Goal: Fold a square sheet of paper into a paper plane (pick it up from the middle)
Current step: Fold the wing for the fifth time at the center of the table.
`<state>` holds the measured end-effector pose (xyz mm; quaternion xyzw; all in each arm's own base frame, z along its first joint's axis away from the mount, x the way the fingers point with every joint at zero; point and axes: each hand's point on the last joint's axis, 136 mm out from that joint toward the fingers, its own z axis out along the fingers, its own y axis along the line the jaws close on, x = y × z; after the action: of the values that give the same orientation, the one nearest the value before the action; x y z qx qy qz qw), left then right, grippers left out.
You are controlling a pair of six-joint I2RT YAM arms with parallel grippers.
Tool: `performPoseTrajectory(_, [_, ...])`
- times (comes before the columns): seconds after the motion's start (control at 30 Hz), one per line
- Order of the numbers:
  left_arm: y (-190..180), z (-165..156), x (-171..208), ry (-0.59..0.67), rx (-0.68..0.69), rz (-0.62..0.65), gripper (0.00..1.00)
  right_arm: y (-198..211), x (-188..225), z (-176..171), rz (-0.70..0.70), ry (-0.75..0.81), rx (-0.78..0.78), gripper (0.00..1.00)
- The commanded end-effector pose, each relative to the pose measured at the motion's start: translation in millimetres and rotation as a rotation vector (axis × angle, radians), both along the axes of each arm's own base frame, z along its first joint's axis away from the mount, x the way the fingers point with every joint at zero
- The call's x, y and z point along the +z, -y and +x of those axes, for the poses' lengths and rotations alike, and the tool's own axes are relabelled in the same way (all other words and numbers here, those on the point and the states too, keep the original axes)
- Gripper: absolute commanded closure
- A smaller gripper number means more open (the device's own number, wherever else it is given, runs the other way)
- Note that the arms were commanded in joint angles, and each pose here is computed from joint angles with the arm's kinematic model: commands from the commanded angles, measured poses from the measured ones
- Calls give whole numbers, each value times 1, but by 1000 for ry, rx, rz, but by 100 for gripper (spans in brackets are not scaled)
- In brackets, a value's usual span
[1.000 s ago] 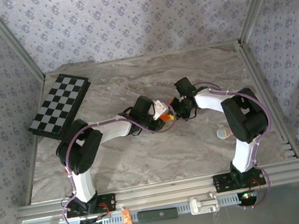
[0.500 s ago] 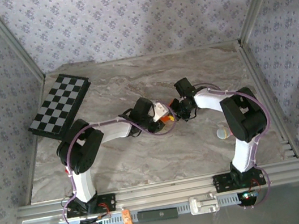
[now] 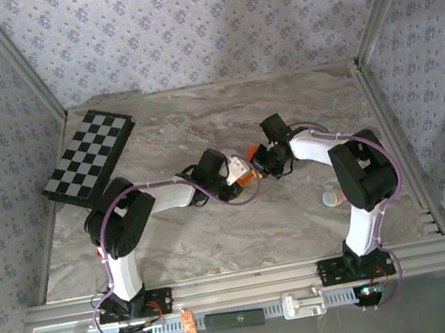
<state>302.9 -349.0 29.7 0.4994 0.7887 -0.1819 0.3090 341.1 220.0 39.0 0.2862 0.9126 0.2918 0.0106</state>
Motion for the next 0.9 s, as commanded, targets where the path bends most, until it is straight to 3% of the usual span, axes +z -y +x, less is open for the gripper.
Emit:
performPoseTrajectory(0.0, [3, 0, 1, -7, -22, -19, 72, -2, 1, 0, 6, -16, 20, 95])
performPoseTrajectory(0.2, [1, 1, 0, -9, -18, -15, 74, -1, 1, -1, 8, -20, 19, 95])
performPoseTrajectory(0.43, [0, 2, 2, -12, -20, -15, 85, 0, 5, 3, 8, -9, 27, 90])
performPoseTrajectory(0.7, [-1, 2, 14, -122, 21, -66, 93, 14, 17, 13, -19, 49, 47, 53])
performPoseTrajectory(0.87, [-3, 3, 21, -206, 59, -101, 94, 32, 34, 26, -44, 144, 58, 40])
